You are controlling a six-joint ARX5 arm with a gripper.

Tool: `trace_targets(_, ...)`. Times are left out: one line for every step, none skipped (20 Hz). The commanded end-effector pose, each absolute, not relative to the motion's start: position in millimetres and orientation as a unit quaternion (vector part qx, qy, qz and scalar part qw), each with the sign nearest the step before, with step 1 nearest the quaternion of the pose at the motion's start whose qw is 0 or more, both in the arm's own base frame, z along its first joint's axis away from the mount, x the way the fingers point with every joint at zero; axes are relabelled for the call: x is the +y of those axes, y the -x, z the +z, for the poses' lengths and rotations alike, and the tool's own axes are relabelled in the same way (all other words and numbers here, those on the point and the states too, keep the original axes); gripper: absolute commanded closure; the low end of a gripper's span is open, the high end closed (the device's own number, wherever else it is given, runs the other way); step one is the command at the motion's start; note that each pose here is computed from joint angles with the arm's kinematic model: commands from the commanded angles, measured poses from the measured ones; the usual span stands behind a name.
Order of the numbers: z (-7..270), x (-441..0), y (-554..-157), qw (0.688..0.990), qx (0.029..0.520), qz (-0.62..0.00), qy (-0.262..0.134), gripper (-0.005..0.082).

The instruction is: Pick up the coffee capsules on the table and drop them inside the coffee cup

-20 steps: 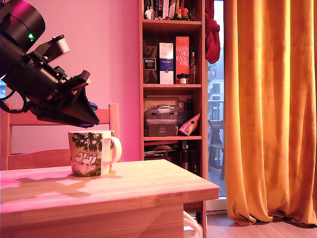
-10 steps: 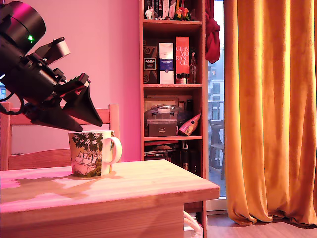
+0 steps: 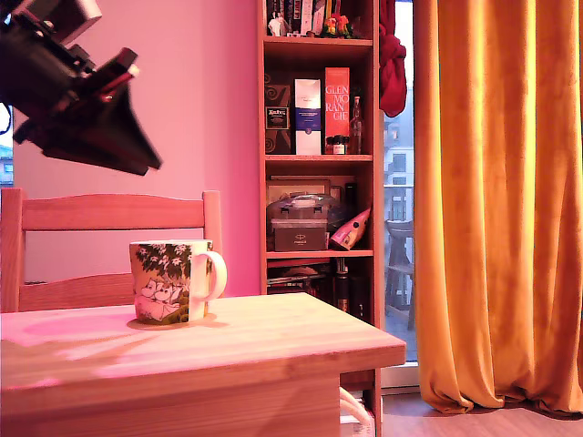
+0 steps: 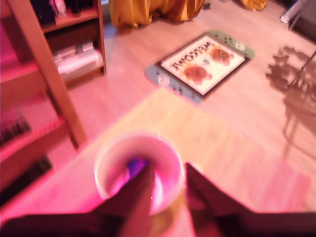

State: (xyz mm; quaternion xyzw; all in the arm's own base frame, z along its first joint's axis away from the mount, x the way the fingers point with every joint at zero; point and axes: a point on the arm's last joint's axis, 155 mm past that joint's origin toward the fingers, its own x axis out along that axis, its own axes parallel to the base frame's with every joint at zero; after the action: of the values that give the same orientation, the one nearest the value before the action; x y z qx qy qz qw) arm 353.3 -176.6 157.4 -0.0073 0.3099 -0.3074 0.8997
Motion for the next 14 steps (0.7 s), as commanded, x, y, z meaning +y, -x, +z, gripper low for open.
trace_targets(159.4, -172.1, -345.6, 0.900, 0.312, -0.306, 0.006, 0.0788)
trace_targets(160.2, -169.9, -339.1, 0.899, 0.313, -0.305, 0.007, 0.0788)
trace_targets(162.2, -167.7, -332.0, 0.899, 0.315, -0.304, 0.009, 0.0788)
trace_targets(163.6, -164.1, -322.1, 0.898, 0.319, -0.302, 0.012, 0.0788)
trace_targets(165.5, -160.7, -312.7, 0.898, 0.323, -0.299, 0.016, 0.0788)
trace_targets(169.5, -157.1, -302.9, 0.899, 0.321, -0.297, 0.019, 0.0788)
trace_targets(172.7, -153.7, -293.5, 0.900, 0.322, -0.293, 0.028, 0.0788)
trace_targets(173.5, -148.7, -283.9, 0.901, 0.327, -0.283, 0.039, 0.0788)
trace_targets(176.0, -145.0, -273.6, 0.901, 0.330, -0.280, 0.041, 0.0788)
trace_targets(180.7, -140.0, -266.7, 0.904, 0.329, -0.270, 0.046, 0.0788)
trace_targets(185.1, -136.5, -259.2, 0.906, 0.327, -0.265, 0.052, 0.0788)
trace_targets(189.6, -132.3, -254.3, 0.909, 0.322, -0.257, 0.055, 0.0788)
trace_targets(194.6, -128.5, -248.6, 0.913, 0.316, -0.251, 0.058, 0.0788)
trace_targets(198.1, -123.4, -244.4, 0.917, 0.311, -0.241, 0.060, 0.0788)
